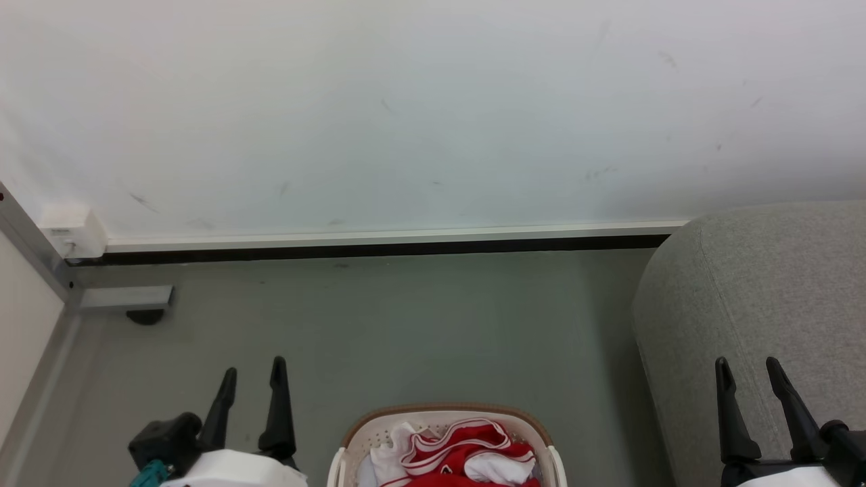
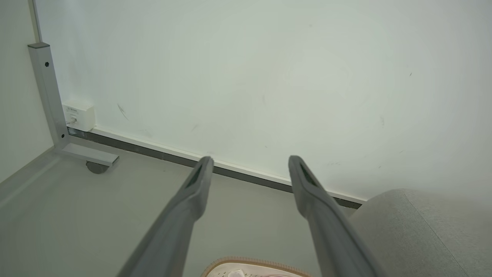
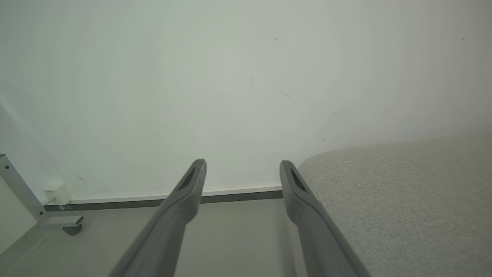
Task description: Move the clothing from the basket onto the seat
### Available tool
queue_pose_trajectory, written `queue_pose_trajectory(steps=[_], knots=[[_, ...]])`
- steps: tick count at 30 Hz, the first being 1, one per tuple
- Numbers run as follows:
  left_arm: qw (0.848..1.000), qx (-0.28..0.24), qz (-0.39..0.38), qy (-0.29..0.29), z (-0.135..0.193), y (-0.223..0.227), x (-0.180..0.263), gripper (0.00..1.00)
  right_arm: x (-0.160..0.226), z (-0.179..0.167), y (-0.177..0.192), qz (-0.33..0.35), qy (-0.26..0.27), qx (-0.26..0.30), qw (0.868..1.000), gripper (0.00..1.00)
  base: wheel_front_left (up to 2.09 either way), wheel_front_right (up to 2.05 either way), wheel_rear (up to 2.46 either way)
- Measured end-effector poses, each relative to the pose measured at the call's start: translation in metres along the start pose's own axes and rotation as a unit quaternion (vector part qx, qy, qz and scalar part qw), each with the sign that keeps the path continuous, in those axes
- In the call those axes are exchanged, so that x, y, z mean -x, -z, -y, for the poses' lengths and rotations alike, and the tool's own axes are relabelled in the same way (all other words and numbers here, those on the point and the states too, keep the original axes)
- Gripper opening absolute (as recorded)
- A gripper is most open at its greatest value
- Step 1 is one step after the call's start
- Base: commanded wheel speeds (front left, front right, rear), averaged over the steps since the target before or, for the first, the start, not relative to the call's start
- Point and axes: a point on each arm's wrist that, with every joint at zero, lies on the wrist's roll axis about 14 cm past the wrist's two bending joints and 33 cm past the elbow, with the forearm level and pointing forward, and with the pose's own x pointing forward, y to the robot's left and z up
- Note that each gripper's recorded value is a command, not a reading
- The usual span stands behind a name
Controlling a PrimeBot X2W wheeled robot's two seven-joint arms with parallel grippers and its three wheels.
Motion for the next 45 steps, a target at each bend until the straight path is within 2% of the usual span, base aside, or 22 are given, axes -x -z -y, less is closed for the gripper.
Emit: queue_pose_trajectory(steps=[19,45], knots=[[0.996,-0.082,0.009,0.020,0.007,0.004,0.004,1.00,0.003,0.001,0.008,-0.013,0.001,0.063,0.998,1.00,0.00,0.00,0.00],[0.988,-0.145,0.005,0.050,0.018,0.018,-0.001,1.00,0.004,0.008,0.019,-0.029,0.008,0.119,0.992,1.00,0.00,0.00,0.00]])
